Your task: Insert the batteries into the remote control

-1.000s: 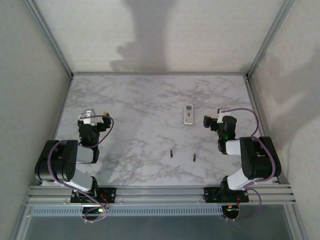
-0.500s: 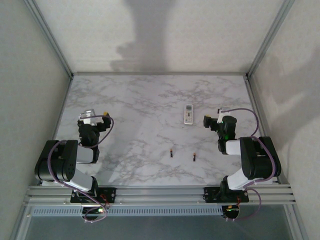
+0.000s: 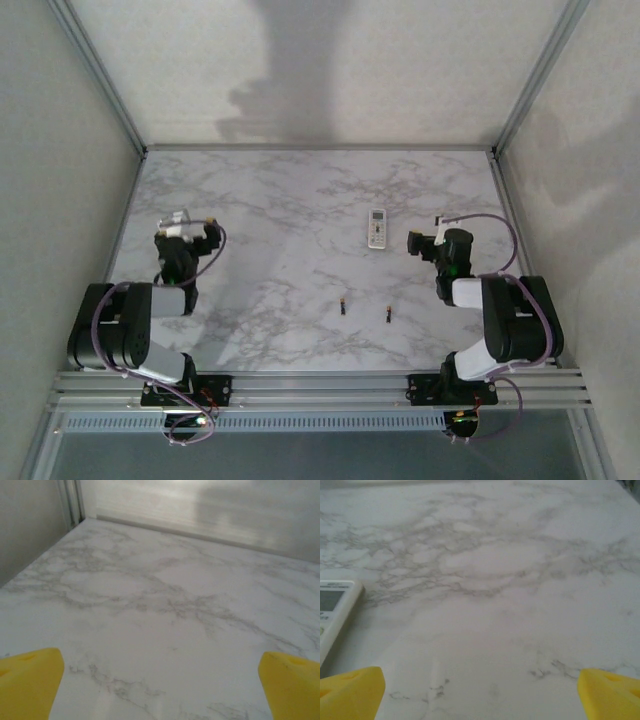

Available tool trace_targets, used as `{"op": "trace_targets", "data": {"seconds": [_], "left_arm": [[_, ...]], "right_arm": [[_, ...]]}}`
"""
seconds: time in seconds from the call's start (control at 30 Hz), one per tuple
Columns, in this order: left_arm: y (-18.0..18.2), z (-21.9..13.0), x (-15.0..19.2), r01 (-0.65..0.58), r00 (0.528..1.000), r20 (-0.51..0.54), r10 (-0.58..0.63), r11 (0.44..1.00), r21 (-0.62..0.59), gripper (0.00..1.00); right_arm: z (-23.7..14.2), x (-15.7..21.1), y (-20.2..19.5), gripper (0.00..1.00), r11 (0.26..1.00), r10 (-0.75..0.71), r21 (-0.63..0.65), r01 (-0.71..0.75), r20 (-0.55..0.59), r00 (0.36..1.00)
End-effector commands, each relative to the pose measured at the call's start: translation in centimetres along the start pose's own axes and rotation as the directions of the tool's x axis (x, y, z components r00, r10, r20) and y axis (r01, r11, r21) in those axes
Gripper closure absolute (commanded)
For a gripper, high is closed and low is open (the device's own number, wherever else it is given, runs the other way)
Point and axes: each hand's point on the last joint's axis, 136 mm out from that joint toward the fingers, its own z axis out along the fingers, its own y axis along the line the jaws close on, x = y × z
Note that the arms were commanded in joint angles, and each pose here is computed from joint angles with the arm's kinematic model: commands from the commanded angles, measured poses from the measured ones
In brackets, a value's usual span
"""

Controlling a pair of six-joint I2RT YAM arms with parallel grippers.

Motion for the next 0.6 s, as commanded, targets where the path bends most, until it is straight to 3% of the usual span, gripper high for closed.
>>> {"op": "trace_targets", "data": {"seconds": [0.0, 0.13, 0.33, 0.4, 0.57], "left_arm": [[2.3, 2.1, -4.1, 0.009, 0.991, -0.128, -0.035, 0.979, -0.203, 0.00], [2.8, 2.3, -8.0, 0.140, 0.974, -0.128, -0.185, 0.945, -0.296, 0.00], [0.8, 0.0, -10.7, 0.378, 0.913, -0.081, -0.399, 0.905, -0.196, 0.00], [1.8, -1.3, -10.2, 0.459, 0.872, -0.054, -0.486, 0.852, -0.253, 0.00], [-0.5, -3.0, -9.9, 0.478, 0.868, -0.075, -0.492, 0.866, -0.144, 0.00]], "right_arm": [[-1.7, -4.9, -1.4, 0.01, 0.993, 0.078, 0.092, -0.078, -0.006, 0.997], [-4.3, -7.9, -0.9, 0.01, 0.989, 0.137, 0.047, -0.141, 0.083, 0.987], [-8.4, -10.5, -2.1, 0.01, 0.928, 0.350, 0.070, -0.365, 0.169, 0.921], [-9.0, -10.7, -2.5, 0.01, 0.896, 0.421, 0.070, -0.439, 0.188, 0.887], [-8.9, -10.7, -0.3, 0.01, 0.897, 0.441, -0.040, -0.439, 0.128, 0.889]]}}
